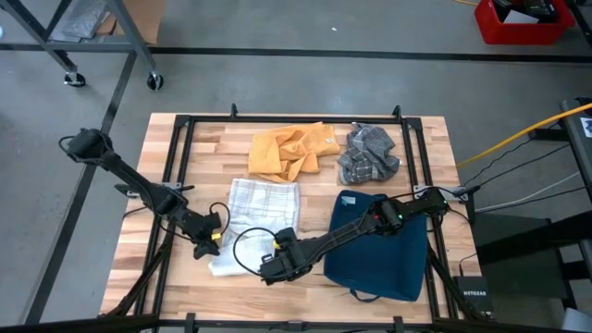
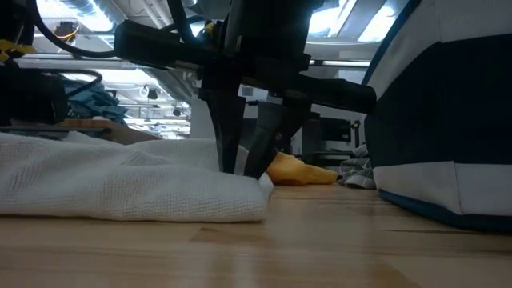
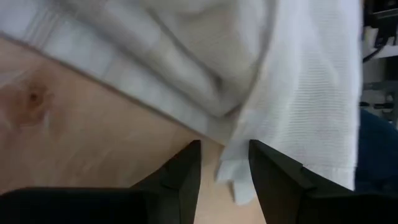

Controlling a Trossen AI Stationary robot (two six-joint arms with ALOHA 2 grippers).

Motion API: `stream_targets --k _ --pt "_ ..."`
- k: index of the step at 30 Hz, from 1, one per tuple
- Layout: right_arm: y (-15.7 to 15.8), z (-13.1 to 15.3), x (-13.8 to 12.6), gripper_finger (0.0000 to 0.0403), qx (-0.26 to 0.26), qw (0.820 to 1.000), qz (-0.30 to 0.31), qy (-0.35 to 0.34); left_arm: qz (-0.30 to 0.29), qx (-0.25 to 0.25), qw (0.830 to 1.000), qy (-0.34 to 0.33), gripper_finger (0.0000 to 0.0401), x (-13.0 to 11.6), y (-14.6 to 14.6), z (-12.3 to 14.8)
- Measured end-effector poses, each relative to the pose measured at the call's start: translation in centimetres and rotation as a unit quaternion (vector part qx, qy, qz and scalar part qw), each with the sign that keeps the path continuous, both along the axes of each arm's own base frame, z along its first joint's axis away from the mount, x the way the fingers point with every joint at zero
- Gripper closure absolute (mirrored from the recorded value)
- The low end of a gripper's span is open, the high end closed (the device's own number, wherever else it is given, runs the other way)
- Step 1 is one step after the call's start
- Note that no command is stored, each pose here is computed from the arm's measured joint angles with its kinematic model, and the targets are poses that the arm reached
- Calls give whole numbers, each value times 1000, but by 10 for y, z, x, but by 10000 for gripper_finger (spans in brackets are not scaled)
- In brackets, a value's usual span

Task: Fold towel
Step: Fold the white towel

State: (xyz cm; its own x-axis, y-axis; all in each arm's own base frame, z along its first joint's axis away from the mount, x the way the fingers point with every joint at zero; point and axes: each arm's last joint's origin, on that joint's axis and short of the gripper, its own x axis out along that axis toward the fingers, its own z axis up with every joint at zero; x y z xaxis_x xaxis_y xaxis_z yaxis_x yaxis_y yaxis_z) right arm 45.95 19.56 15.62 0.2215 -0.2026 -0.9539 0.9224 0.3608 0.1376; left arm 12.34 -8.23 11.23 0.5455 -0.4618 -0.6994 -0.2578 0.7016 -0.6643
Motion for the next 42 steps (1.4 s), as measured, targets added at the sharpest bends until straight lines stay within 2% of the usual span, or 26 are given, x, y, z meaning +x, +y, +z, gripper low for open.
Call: stream_targets --k 3,5,7,9,13,17,24,29,36,42 --pt "0 0 0 324 0 1000 0 0 -1 2 1000 1 299 1 0 -1" --pt "0 0 0 324 0 1000 0 0 -1 -2 1000 -7 331 2 -1 0" --pt "0 0 0 324 -2 1000 0 -1 -7 -7 1000 -29 372 4 -2 3" --pt "0 1 0 324 -11 1000 -5 -7 -5 -14 998 -59 392 6 -3 8" --pt "1 10 -4 324 -27 999 -30 -24 18 -8 995 -96 398 10 -4 16" --pt "-2 19 -10 324 -31 999 -44 -8 17 7 995 -103 400 14 -3 21" --pt "-2 20 -13 324 -25 999 -47 5 48 58 995 -63 400 20 11 23" --pt "0 20 -14 324 -30 999 -45 4 50 101 992 -54 401 26 21 35" --pt "-2 20 -13 324 -36 998 -47 2 54 188 981 -6 401 25 42 57" --pt "-8 18 -13 324 -52 996 -65 4 43 231 972 28 401 21 53 52"
